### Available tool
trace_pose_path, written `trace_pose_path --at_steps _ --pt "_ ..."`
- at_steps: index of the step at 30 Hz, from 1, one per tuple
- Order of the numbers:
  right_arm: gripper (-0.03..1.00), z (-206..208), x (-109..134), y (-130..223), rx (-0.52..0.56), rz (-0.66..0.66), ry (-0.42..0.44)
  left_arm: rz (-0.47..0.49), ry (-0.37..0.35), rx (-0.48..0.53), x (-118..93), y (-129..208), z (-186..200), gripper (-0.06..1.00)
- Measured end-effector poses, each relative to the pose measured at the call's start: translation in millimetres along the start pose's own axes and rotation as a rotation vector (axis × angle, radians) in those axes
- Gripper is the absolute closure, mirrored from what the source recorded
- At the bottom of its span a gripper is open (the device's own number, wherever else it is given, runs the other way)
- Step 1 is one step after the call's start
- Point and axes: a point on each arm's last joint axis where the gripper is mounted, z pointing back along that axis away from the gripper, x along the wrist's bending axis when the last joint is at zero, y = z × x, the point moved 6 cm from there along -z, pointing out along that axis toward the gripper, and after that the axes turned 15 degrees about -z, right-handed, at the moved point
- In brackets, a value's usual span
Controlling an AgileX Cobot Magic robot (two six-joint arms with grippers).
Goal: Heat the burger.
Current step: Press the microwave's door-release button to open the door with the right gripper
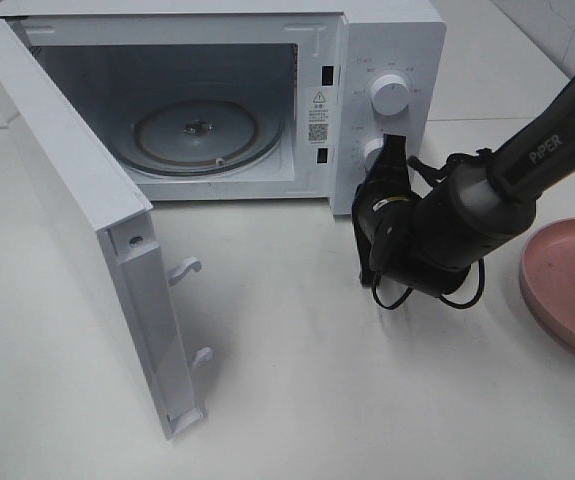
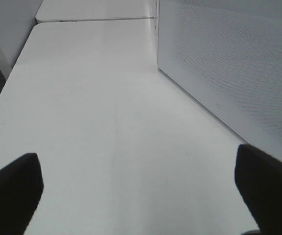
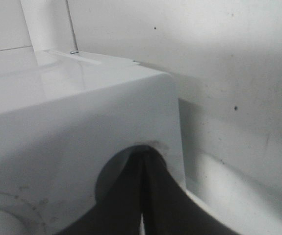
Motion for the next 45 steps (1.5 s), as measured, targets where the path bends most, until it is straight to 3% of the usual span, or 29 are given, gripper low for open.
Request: trace_pose_path --at_steps 34,45 --pt "0.95 32 20 -8 0.057 0.081 0.052 0.0 0.0 0.0 0 0 0 -0.04" --pt "0.95 62 15 -15 0.082 0.191 0.173 0.0 0.0 0.0 0 0 0 -0.04"
